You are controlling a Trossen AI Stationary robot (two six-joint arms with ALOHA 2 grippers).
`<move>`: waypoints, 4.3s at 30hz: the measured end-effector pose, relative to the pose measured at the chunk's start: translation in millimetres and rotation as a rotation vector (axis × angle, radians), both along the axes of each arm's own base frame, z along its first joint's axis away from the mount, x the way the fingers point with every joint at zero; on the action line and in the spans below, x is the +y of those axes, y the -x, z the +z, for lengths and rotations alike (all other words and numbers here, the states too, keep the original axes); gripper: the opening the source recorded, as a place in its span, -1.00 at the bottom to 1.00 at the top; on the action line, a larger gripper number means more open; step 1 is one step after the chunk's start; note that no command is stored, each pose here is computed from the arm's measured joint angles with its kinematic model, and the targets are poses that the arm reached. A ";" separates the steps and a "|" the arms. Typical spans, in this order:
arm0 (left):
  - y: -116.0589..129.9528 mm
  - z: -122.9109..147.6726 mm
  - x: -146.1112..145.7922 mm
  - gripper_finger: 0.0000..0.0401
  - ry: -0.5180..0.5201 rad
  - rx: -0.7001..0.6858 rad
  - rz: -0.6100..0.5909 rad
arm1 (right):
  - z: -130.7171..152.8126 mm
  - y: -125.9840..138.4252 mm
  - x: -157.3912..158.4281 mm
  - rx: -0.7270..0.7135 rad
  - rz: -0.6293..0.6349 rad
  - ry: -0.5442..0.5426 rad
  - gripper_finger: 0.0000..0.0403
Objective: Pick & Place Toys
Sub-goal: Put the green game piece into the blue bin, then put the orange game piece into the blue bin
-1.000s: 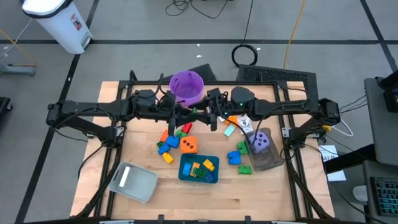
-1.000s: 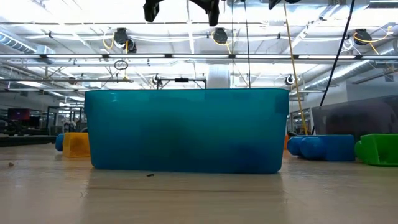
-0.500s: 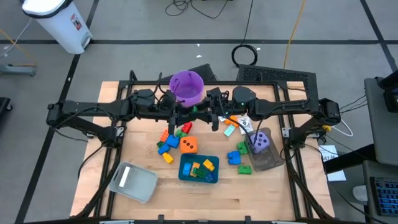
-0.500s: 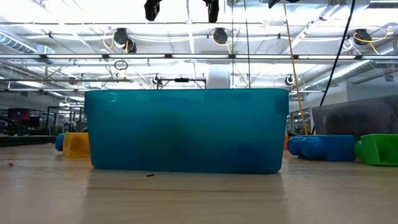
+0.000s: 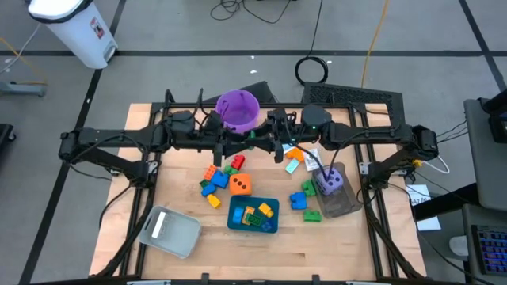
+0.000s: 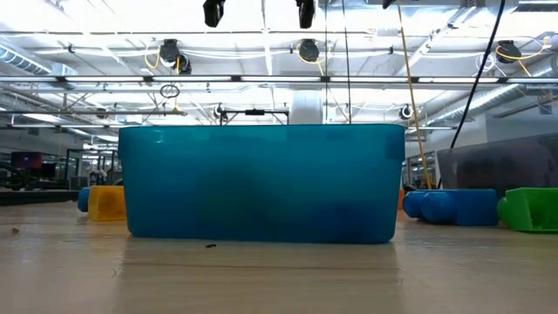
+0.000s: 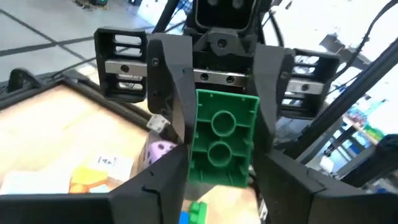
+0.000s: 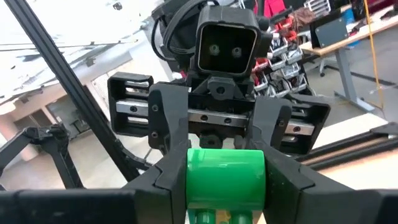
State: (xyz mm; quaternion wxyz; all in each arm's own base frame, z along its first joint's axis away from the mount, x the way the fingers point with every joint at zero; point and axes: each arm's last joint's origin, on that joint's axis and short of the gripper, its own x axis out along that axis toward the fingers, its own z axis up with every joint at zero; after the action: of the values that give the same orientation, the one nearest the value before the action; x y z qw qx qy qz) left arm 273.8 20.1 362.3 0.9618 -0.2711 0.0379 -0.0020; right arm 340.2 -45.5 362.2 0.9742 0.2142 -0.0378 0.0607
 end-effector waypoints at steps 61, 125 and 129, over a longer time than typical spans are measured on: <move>74.7 -26.9 -102.3 0.09 0.057 0.548 -0.240 | -179.8 -27.3 172.0 0.937 0.103 -0.003 -0.33; 20.3 -208.1 26.4 0.55 0.257 1.361 0.430 | -34.9 0.6 104.5 0.352 0.203 -0.054 0.12; 20.7 -208.2 25.9 0.46 0.266 1.367 0.421 | -34.9 0.4 103.9 0.349 0.180 -0.047 0.12</move>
State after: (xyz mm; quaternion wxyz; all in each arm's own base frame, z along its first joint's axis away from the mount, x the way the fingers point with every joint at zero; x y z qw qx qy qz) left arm 253.0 46.0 154.1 0.6621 -0.3279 0.5770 0.3482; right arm 339.8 58.4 327.4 0.9513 0.2466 0.1497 0.1087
